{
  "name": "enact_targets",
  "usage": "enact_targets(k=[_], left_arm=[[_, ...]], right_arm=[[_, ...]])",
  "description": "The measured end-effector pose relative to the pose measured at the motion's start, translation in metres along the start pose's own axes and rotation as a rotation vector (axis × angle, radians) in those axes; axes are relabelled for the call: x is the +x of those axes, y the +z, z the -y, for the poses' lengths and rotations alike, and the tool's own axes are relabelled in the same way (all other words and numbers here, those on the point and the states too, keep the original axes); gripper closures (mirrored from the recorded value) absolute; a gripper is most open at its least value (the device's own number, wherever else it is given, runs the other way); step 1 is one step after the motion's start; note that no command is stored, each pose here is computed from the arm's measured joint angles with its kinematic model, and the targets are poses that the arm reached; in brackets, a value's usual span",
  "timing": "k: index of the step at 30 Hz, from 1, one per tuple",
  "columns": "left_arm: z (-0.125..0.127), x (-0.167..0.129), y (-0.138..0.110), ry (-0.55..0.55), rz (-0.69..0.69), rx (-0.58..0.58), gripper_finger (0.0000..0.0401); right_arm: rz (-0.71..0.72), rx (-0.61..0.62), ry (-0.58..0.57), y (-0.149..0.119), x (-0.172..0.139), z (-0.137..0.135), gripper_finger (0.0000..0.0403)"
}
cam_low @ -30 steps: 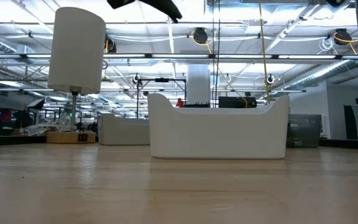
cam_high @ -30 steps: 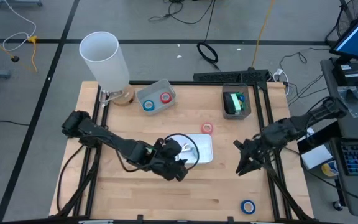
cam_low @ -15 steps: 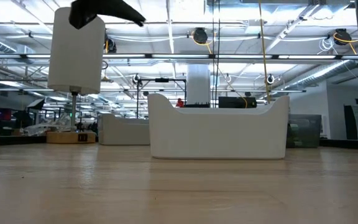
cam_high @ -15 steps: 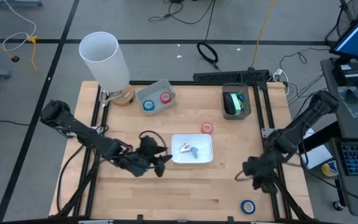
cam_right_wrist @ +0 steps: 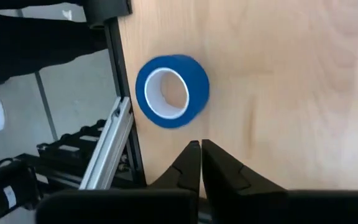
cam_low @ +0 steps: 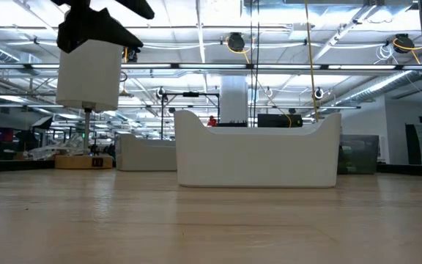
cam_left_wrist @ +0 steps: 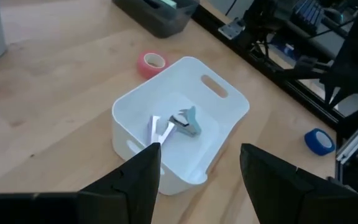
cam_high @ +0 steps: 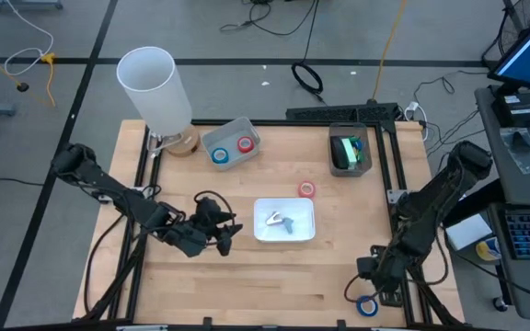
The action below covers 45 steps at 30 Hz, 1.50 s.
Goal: Pick and place Stapler, Stapler remover, tape
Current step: Put the blue tape into the gray bin
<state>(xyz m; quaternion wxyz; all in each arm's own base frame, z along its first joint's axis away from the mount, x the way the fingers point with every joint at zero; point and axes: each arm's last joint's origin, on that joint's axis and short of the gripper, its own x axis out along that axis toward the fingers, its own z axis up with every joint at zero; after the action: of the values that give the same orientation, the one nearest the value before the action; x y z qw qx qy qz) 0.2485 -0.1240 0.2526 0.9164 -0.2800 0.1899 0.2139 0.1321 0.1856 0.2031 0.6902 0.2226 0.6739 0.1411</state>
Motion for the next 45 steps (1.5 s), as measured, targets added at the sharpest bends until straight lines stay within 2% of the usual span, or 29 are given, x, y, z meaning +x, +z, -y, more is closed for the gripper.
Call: enact_targets(k=[3,11,21,26,31,36,41,45], left_arm=[[-0.001,0.0,-0.001,-0.003,-0.012,0.002,0.0183],[0.001,-0.003,-0.005,-0.017,-0.022,0.023,0.0183],[0.005,-0.009,-0.011,-0.033,-0.029,0.041,0.0183],[0.004,-0.009,-0.011,-0.032,-0.029,0.047,0.0183],[0.004,-0.009,-0.011,-0.031,-0.03,0.048,0.0183],[0.003,-0.009,-0.012,-0.023,-0.035,0.055,0.0183],[0.003,-0.009,-0.012,-0.022,-0.035,0.056,0.0183],[0.003,-0.009,-0.012,-0.019,-0.037,0.06,0.0183]], right_arm=[[0.001,0.021,-0.003,0.004,0.009,-0.002,0.0399],[-0.006,0.044,-0.034,0.008,0.019,0.0,0.0364],[-0.002,0.085,-0.036,0.009,0.019,0.0,0.0252],[0.017,0.048,-0.016,0.01,0.019,-0.002,0.0216],[0.086,-0.004,-0.005,0.01,0.02,-0.007,0.0213],[0.085,-0.021,0.006,0.007,0.023,-0.006,0.0222],[0.095,-0.029,0.048,0.003,0.036,0.004,0.0226],[0.1,0.014,0.063,0.0,0.045,0.016,0.0226]])
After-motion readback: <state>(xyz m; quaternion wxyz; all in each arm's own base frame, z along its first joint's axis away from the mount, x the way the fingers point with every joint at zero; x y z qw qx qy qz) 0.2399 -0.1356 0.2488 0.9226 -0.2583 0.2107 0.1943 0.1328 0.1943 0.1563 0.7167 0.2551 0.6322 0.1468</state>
